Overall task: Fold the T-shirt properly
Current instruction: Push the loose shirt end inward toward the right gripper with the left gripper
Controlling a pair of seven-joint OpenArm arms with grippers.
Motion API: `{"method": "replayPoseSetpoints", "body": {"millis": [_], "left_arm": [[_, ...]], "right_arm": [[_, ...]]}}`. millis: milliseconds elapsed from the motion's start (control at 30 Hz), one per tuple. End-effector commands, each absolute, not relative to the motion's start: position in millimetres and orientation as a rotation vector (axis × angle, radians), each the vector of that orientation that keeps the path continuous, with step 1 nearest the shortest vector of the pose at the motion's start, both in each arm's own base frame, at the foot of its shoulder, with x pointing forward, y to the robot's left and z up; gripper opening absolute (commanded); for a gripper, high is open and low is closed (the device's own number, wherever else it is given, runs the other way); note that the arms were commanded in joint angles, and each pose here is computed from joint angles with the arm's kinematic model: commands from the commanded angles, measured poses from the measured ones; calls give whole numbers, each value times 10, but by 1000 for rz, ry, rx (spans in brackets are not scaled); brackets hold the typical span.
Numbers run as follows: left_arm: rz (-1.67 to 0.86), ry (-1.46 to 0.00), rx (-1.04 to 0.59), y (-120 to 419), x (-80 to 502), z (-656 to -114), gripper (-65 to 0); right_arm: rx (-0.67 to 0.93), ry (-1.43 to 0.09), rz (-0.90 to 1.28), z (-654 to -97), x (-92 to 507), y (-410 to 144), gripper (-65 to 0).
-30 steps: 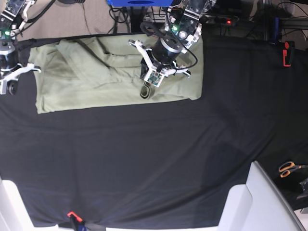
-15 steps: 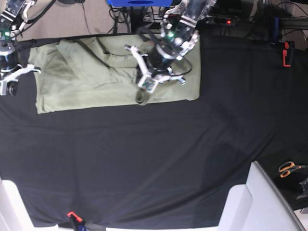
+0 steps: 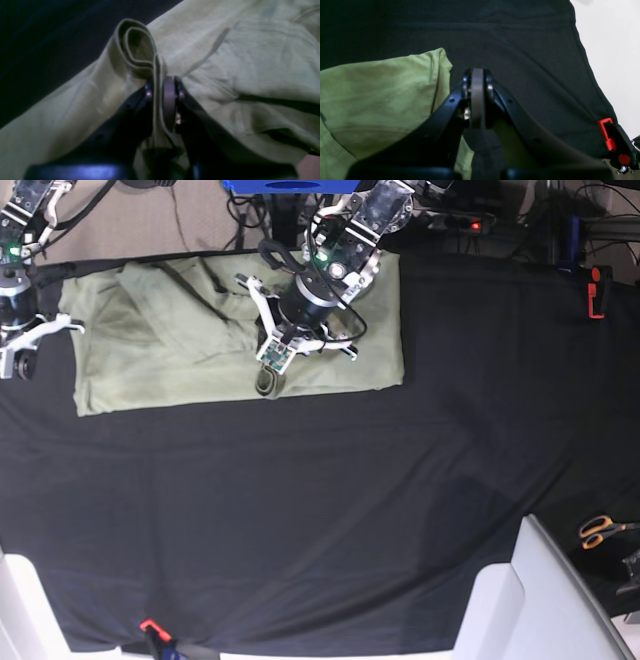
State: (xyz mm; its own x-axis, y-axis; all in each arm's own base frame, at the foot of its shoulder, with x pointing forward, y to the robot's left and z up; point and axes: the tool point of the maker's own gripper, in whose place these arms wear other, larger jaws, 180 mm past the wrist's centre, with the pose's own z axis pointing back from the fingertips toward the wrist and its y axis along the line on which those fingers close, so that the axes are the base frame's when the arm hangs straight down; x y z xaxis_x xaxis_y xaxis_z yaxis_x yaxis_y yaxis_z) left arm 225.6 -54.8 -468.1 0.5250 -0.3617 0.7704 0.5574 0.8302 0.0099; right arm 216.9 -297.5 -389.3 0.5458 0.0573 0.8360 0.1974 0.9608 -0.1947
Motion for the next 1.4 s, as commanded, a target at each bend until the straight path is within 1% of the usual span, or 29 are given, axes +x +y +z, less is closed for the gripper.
{"method": "replayPoseSetpoints", "body": {"millis": [0,733,767,833,867,933,1000,1100,1167,1267,1367], "left_arm": [[-568,-904,-283,-687,2303,-4554,-650],[-588,-903,-290,-732,2268,-4552,-650],[-588,-903,-290,-732,2268,-4552,-609],[-592,-904,-295,-747,2262,-4545,-481],[-603,-904,-303,-791,2235,-4540,-434],[-659,-920,-325,-924,2222,-4485,-367],[-726,-924,-350,-1045,2159,-4466,-313],[-800,-925,-377,-1199,2065,-4457,-255],[-839,-927,-400,-1317,1999,-4435,-234],[-892,-950,-429,-1470,1952,-4344,-230],[-857,-994,-417,-1413,2106,-4212,-248]], "right_arm": [[-300,-1044,-74,-3750,2239,-3017,-635],[-299,-1045,-73,-3747,2248,-3012,-635],[-299,-1045,-73,-3747,2248,-3012,-635],[-299,-1045,-73,-3747,2248,-3012,-635],[-299,-1045,-73,-3747,2248,-3012,-635],[-299,-1045,-73,-3747,2248,-3012,-635],[-299,-1045,-73,-3747,2248,-3012,-635],[-299,-1045,-73,-3747,2248,-3012,-635],[-299,-1045,-73,-3747,2248,-3012,-635],[-299,-1045,-73,-3747,2248,-3012,-635],[-299,-1047,-72,-3742,2250,-3012,-635]]}}
